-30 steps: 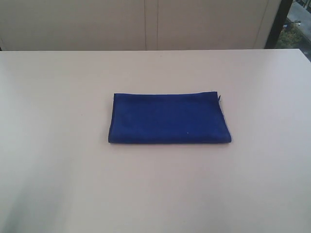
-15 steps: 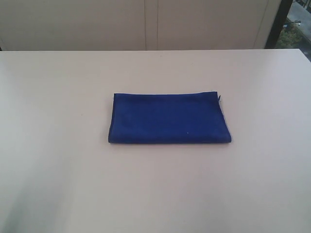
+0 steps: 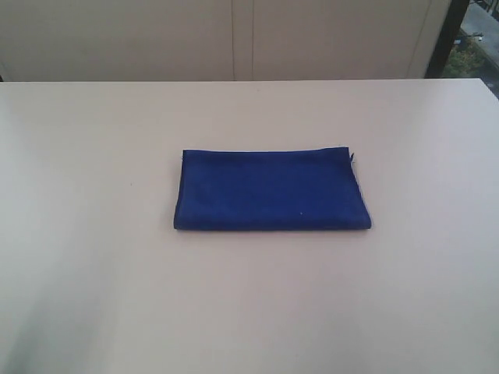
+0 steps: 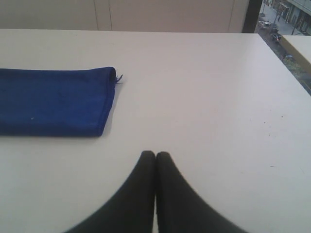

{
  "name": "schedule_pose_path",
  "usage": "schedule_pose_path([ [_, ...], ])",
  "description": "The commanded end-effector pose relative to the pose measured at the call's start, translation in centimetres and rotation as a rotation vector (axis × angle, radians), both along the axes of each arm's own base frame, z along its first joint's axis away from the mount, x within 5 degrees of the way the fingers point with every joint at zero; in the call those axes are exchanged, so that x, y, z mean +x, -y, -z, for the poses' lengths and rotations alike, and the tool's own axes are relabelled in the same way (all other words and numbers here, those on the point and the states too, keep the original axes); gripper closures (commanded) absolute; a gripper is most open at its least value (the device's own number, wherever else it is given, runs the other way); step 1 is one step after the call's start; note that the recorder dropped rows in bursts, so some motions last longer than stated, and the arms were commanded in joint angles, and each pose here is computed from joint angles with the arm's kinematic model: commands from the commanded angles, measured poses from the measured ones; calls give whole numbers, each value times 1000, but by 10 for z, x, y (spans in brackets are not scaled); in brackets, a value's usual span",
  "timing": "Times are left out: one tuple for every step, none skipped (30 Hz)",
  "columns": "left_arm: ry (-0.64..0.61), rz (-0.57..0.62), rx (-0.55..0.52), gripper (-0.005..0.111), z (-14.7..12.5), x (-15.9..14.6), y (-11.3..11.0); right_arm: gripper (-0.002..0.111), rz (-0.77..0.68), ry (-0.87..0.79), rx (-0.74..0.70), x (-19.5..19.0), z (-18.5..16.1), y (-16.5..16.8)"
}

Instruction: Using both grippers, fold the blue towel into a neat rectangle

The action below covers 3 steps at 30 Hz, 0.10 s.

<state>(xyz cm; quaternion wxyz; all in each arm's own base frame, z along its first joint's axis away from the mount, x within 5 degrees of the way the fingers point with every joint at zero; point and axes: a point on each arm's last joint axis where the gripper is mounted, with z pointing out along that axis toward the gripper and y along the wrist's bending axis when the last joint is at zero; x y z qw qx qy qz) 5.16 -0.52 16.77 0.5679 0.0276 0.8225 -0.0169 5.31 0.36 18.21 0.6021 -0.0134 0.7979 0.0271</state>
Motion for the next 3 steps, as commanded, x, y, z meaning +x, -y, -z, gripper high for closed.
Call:
schedule_pose_path([
  [0,-3,-5,107,1,0,0,108,2,7,4,0,1,0],
  [0,-3,-5,107,1,0,0,108,2,7,4,0,1,0],
  [0,-3,-5,107,1,0,0,108,2,7,4,0,1,0],
])
